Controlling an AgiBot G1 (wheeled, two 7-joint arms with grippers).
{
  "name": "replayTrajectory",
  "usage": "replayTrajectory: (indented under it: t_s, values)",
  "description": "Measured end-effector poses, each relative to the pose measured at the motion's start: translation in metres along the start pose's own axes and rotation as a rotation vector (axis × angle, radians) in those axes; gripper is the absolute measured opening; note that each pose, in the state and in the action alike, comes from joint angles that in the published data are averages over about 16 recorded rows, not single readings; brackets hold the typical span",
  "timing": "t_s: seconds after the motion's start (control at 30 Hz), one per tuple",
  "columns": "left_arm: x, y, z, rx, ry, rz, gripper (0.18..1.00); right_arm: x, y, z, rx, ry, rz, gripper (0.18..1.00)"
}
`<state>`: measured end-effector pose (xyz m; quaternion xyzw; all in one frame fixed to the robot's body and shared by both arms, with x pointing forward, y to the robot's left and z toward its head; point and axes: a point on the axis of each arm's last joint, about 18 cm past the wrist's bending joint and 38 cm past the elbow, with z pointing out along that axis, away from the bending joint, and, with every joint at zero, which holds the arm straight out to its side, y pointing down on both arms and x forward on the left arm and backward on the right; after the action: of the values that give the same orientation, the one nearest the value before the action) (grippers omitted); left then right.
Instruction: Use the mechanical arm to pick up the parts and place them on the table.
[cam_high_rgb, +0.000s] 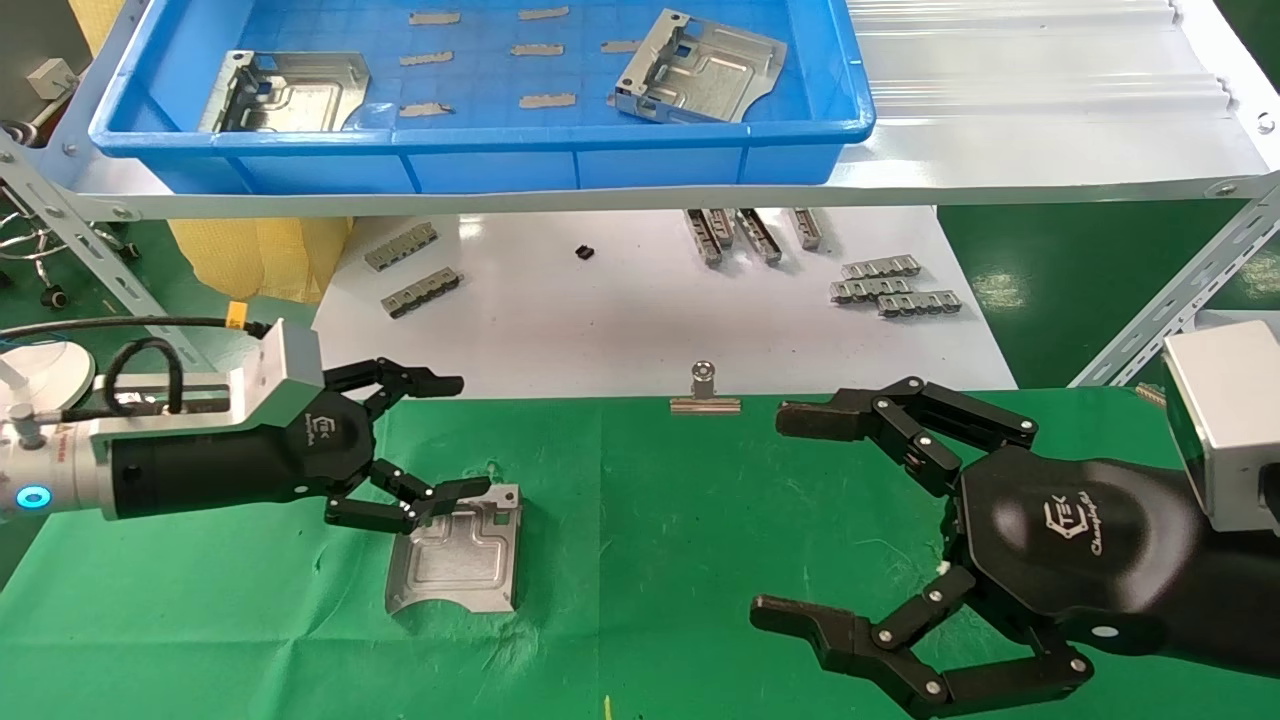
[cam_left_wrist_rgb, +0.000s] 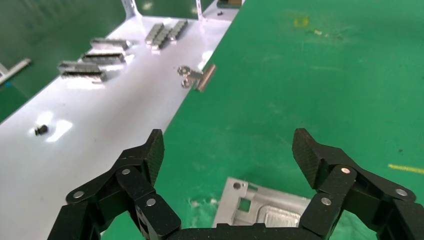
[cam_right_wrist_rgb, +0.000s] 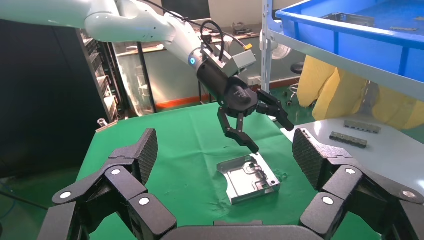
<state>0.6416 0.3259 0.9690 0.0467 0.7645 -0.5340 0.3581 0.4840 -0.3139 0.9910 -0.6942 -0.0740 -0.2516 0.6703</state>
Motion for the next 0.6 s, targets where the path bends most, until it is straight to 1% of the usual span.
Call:
replayTrajectory:
  t_s: [0.1, 0.33, 0.6]
  values:
    - [0.002, -0.003, -0.002, 0.026, -0.004, -0.009, 0.916, 0.000, 0.000, 0.000, 0.000, 0.000, 0.000, 1.000]
    - [0.009, -0.011, -0.008, 0.084, -0.007, -0.029, 0.976, 0.000, 0.000, 0.000, 0.000, 0.000, 0.000, 1.000]
    - [0.021, -0.024, -0.018, 0.145, -0.002, -0.050, 0.999, 0.000, 0.000, 0.000, 0.000, 0.000, 0.000, 1.000]
